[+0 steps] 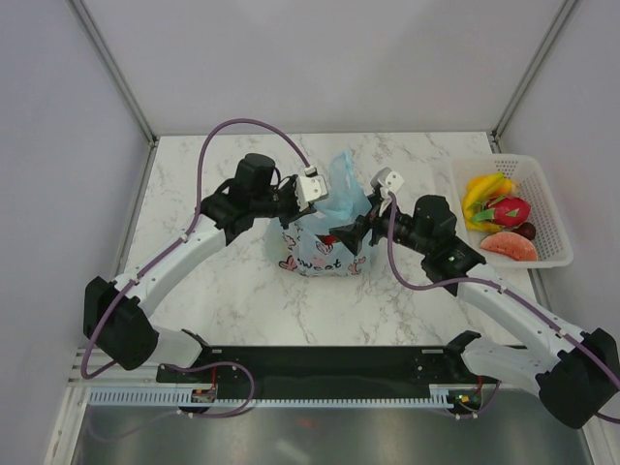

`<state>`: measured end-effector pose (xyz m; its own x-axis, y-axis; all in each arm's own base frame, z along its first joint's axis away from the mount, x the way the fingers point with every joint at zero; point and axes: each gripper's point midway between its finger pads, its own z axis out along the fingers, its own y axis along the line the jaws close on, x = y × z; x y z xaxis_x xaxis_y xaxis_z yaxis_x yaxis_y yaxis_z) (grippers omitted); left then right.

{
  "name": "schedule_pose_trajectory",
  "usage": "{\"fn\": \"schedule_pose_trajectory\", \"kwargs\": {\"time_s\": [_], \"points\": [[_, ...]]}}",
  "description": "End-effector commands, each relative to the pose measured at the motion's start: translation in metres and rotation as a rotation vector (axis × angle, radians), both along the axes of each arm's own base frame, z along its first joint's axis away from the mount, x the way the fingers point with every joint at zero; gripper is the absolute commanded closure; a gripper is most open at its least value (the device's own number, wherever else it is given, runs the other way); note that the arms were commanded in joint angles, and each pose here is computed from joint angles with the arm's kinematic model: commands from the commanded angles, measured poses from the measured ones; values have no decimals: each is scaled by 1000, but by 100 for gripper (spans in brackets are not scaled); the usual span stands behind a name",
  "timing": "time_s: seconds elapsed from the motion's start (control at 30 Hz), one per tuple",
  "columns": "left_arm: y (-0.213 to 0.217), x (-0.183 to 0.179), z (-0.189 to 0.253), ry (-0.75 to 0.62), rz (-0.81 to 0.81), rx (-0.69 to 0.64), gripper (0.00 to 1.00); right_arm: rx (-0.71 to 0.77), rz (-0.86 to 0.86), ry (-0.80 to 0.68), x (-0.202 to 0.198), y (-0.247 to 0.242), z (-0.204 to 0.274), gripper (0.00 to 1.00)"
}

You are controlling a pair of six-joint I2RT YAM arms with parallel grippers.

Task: Place the fake fruits into the plastic bag and tie a complex knot
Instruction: Adjust the plastic bag at the center of the board.

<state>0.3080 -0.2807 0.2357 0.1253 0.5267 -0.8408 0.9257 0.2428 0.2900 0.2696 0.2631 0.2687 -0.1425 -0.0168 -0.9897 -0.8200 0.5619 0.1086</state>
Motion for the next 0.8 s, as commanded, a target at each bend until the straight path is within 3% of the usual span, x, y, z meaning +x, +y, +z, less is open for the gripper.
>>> {"fn": "schedule_pose_trajectory", "kwargs": {"time_s": [0.0, 0.53, 0.77], "points": [[-2, -1, 17, -61, -15, -23, 98, 38, 33, -63, 3, 9, 26, 2], [-2, 3, 9, -73, 14, 17, 98, 61, 15, -60, 28, 23, 44, 3], [5, 8, 5, -76, 55, 51, 98, 50, -5, -60, 32, 22, 46, 21]]}}
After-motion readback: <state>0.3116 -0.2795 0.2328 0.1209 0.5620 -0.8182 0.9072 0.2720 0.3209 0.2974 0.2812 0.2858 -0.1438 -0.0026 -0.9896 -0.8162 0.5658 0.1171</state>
